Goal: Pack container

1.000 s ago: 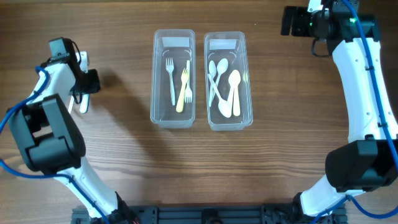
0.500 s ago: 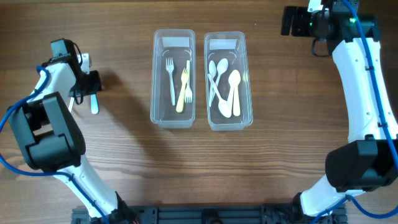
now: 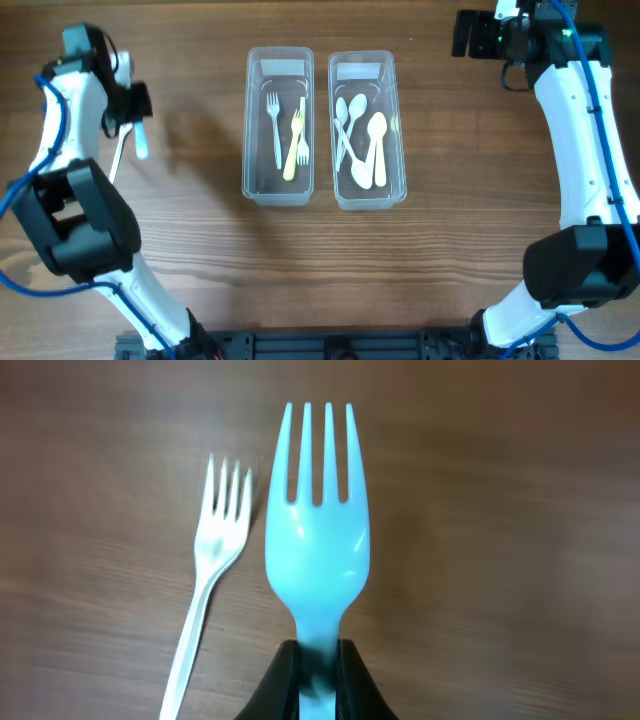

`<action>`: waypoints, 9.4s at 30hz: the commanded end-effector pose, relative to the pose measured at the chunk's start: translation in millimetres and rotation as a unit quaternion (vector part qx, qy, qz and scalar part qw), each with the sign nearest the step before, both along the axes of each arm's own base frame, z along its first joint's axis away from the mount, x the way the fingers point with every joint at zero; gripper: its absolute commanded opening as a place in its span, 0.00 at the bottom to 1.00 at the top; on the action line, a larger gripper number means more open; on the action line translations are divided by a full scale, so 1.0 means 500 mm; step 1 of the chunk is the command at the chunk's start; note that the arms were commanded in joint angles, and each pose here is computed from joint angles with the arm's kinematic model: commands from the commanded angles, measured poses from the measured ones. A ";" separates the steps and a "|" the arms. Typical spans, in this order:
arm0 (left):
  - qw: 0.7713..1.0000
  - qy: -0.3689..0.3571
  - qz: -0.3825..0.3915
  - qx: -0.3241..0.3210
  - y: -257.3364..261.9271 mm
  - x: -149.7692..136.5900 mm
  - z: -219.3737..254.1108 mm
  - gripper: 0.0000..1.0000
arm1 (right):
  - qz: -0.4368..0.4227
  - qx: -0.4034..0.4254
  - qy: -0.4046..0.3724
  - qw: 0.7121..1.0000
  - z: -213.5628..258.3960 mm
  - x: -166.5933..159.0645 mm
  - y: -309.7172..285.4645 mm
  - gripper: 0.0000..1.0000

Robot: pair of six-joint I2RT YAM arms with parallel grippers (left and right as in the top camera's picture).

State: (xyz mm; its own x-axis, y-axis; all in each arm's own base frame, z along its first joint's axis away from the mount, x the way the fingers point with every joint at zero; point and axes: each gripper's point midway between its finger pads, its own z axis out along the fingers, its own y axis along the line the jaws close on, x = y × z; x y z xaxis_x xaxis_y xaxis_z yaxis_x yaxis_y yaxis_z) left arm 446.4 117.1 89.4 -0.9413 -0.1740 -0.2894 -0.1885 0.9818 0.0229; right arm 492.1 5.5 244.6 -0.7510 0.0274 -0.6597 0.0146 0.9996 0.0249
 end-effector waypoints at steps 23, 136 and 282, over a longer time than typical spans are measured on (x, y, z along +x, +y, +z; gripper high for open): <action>0.974 -0.031 -0.197 -0.111 -0.564 -0.008 0.111 0.45 | 0.002 -0.007 -0.017 1.000 0.028 0.000 0.000 1.00; 0.986 -0.168 -0.009 0.011 -0.170 0.162 0.245 1.00 | 0.002 -0.007 -0.017 1.000 0.028 0.000 0.000 1.00; 0.867 -0.495 0.042 0.048 -0.144 -0.420 0.807 1.00 | -0.022 0.078 -0.392 0.917 -0.157 -0.486 -0.004 1.00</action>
State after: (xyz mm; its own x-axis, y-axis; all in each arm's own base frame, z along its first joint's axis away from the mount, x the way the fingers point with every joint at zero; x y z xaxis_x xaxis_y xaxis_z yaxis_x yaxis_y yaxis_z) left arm 250.3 44.3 527.5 -0.1574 -0.1549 -0.9753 -0.2162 0.9691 -0.1190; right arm 249.4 5.0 164.2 -0.0549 0.1692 -0.9840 -0.0331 0.9847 0.1712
